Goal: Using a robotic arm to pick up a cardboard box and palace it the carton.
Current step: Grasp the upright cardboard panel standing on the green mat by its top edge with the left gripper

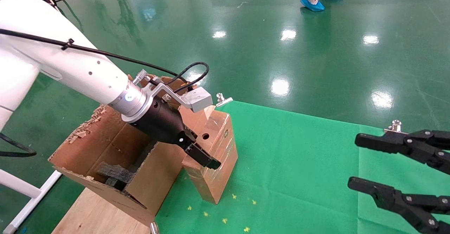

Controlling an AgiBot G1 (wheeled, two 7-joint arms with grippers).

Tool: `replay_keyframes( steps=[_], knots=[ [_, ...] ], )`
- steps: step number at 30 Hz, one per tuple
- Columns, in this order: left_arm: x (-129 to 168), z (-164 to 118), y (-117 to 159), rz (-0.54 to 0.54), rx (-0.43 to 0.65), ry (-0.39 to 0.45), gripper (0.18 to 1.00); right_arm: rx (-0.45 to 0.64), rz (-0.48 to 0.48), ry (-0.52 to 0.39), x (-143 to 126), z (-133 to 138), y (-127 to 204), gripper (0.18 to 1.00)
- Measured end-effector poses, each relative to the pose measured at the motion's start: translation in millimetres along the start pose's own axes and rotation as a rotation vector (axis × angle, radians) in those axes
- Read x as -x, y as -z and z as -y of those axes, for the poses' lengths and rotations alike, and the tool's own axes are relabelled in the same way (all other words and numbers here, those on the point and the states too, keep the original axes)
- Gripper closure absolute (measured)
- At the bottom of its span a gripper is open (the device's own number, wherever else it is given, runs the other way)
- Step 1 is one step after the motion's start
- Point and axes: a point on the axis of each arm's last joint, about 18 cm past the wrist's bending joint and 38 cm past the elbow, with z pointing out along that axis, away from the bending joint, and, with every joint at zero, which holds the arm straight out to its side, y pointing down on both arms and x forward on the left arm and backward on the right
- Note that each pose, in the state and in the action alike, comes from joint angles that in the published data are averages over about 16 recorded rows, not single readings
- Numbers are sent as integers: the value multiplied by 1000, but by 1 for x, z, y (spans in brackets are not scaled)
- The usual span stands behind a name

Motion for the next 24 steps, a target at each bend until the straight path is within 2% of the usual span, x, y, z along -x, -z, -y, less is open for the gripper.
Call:
replay_keyframes(
  steps=[10,17,24],
  knots=[
    [0,0,1,1,-4,-2,241,0,0,0,0,0,0,503],
    [0,0,2,1,-7,-3,339,0,0,0,0,0,0,351],
    [0,0,2,1,-9,-3,481,0,0,0,0,0,0,254]
  ],
)
